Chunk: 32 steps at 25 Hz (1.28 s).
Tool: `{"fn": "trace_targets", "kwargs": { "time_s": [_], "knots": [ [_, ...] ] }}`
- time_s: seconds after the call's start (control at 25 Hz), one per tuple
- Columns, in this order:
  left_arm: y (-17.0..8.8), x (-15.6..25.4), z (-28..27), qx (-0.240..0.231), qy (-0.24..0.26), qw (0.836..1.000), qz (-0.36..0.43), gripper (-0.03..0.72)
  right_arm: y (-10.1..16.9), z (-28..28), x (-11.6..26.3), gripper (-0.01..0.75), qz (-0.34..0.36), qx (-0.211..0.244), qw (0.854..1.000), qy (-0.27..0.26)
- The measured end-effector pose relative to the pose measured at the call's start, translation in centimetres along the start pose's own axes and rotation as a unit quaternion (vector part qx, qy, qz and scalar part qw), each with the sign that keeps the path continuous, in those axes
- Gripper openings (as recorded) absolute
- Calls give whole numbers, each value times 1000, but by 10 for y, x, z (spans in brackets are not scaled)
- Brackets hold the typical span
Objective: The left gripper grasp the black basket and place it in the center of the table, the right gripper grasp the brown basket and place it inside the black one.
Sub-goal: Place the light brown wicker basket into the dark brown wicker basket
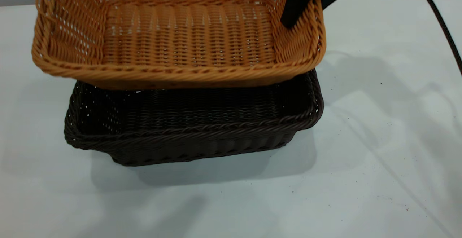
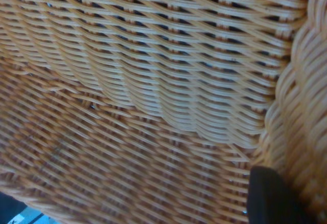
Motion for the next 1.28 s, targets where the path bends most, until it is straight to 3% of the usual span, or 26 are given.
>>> {"fn": "trace_targets", "kwargs": {
  "time_s": [0.44,0.88,1.28],
  "knots": [
    [1,0,0,-4,1,1000,0,558,-19,4,2,103,6,44,999,8],
    [5,1,0,-13,3,1000,0,558,-17,4,2,103,30,40,999,8],
    [7,2,0,-19,4,1000,0,558,3,-22,4,103,18,22,999,-24]
  ]
}}
Point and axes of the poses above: a point on each arm's last joint axis where the gripper is mounted, z pointing out along that axis toward the gripper, y along the wrist's bending axis when the last joint is at zero, x = y × z, the point moved 10 cm from there along z, pointing out along that axis toward the gripper, and after that the axes turned 12 degrees about z, right-handed, at the moved point
